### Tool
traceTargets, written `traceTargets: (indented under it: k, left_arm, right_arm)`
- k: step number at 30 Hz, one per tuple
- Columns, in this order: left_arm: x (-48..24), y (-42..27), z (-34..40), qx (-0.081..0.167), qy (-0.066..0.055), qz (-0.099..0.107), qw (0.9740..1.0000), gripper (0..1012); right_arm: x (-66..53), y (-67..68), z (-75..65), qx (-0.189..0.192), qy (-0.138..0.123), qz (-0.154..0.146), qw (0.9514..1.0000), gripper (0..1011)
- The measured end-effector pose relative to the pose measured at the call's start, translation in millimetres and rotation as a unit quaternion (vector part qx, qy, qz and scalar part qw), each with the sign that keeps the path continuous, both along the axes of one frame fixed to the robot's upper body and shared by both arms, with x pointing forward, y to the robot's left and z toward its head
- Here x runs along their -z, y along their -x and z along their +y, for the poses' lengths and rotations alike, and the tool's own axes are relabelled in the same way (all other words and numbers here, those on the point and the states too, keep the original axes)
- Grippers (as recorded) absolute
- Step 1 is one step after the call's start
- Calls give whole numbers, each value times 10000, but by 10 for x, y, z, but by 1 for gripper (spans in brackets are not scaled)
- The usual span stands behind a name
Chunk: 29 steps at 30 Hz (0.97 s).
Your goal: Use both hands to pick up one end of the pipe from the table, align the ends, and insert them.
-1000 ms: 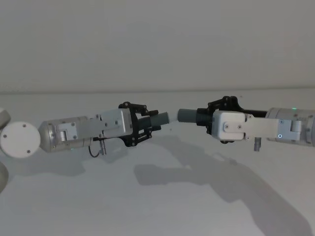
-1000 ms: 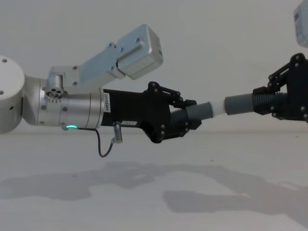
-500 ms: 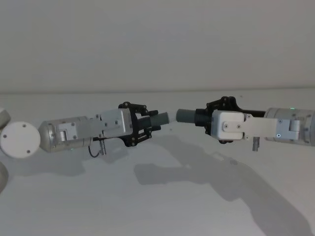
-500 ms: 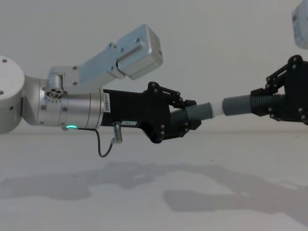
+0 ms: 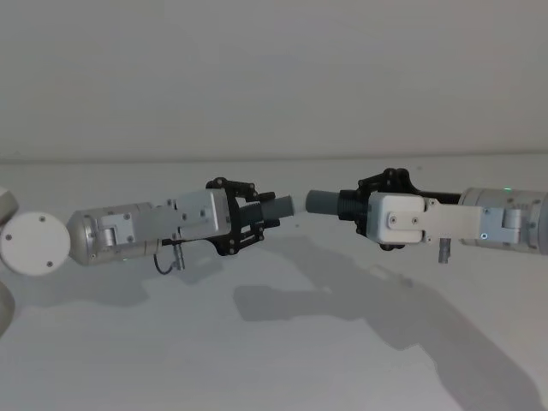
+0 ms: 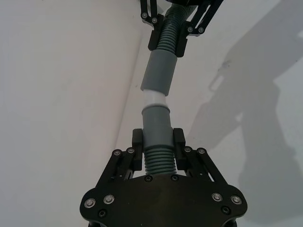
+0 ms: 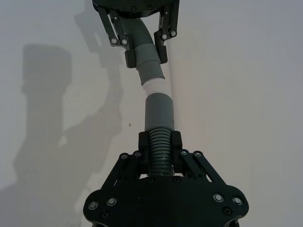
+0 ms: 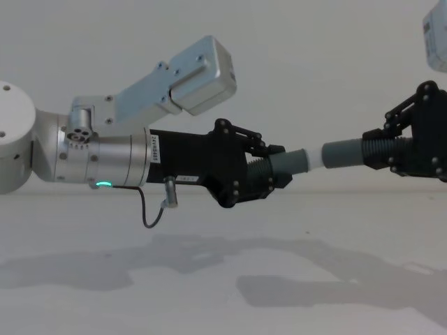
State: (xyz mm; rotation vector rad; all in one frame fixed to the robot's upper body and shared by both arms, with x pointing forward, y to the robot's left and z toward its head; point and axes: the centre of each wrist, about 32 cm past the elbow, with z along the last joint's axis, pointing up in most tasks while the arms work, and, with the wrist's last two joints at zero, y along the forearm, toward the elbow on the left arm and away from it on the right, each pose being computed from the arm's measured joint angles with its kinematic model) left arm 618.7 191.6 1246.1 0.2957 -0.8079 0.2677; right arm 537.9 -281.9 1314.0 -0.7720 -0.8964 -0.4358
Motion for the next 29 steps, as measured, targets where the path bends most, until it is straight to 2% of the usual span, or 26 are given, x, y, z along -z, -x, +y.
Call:
traceTargets:
  k: [29]
  left_arm:
    - [0, 0, -1, 1, 1, -1, 10000, 345]
  right_arm:
    - [4, -6, 0, -8, -6, 5, 10000, 244]
